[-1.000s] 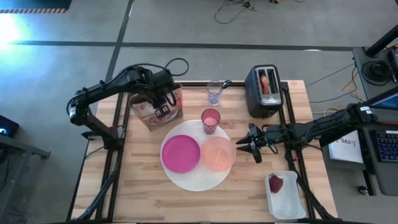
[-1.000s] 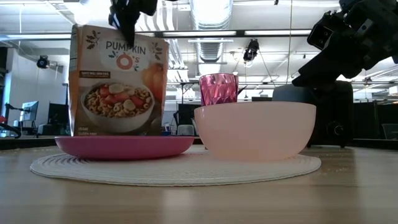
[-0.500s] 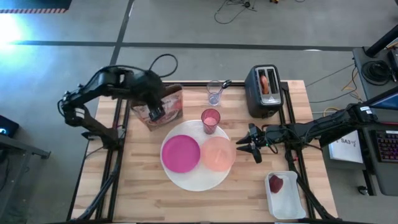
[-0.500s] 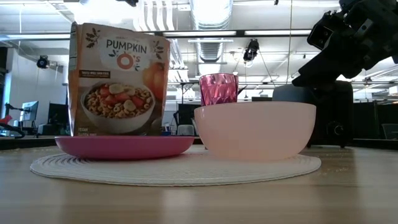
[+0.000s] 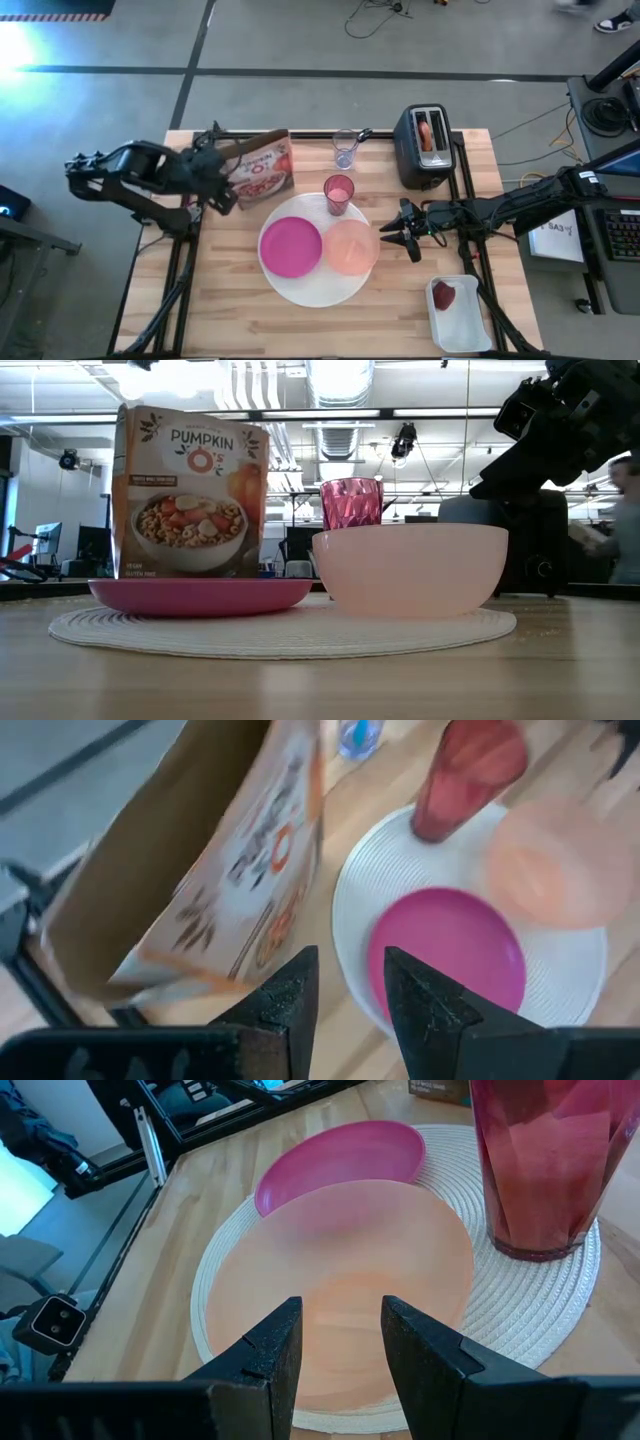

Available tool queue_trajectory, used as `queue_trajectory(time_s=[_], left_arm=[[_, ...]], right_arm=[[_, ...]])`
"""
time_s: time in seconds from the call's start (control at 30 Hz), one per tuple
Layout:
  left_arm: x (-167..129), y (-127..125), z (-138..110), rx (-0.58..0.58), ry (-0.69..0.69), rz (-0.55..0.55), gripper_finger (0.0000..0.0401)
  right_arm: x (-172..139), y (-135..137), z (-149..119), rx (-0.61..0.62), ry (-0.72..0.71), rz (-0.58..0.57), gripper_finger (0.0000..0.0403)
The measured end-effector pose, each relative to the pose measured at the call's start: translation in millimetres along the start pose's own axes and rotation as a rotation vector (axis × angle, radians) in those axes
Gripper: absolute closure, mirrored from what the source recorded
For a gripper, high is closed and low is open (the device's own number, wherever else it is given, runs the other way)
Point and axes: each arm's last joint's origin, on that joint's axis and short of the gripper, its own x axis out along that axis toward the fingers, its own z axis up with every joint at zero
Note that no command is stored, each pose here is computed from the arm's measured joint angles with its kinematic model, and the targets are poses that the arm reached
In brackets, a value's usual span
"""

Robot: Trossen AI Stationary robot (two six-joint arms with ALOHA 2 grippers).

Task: Arrange a breakfast setting
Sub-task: Pour the cereal from the orange cereal box into the orange bowl on the white mat

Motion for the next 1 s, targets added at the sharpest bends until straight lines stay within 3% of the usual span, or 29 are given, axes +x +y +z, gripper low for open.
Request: queue_trajectory(time_s=[0.27, 0.53, 0.73, 1.0], left_arm=[[24, 9, -33, -0.093, 0.095, 0.048, 0.0302], [46, 9, -52, -0.042, 0.255, 0.063, 0.0303], [66, 14, -69, -0.115, 0.295, 0.159, 0.0301], [74, 28, -81, -0.167, 0.239, 0.219, 0.023]], right_arm=[[0, 0, 0, 0.0, 0.0, 0.0, 0.0275], [0, 0, 0, 0.0, 0.0, 0.0, 0.0275], [0, 0, 0, 0.0, 0.0, 0.0, 0.0275], [0, 0, 0, 0.0, 0.0, 0.0, 0.0275]])
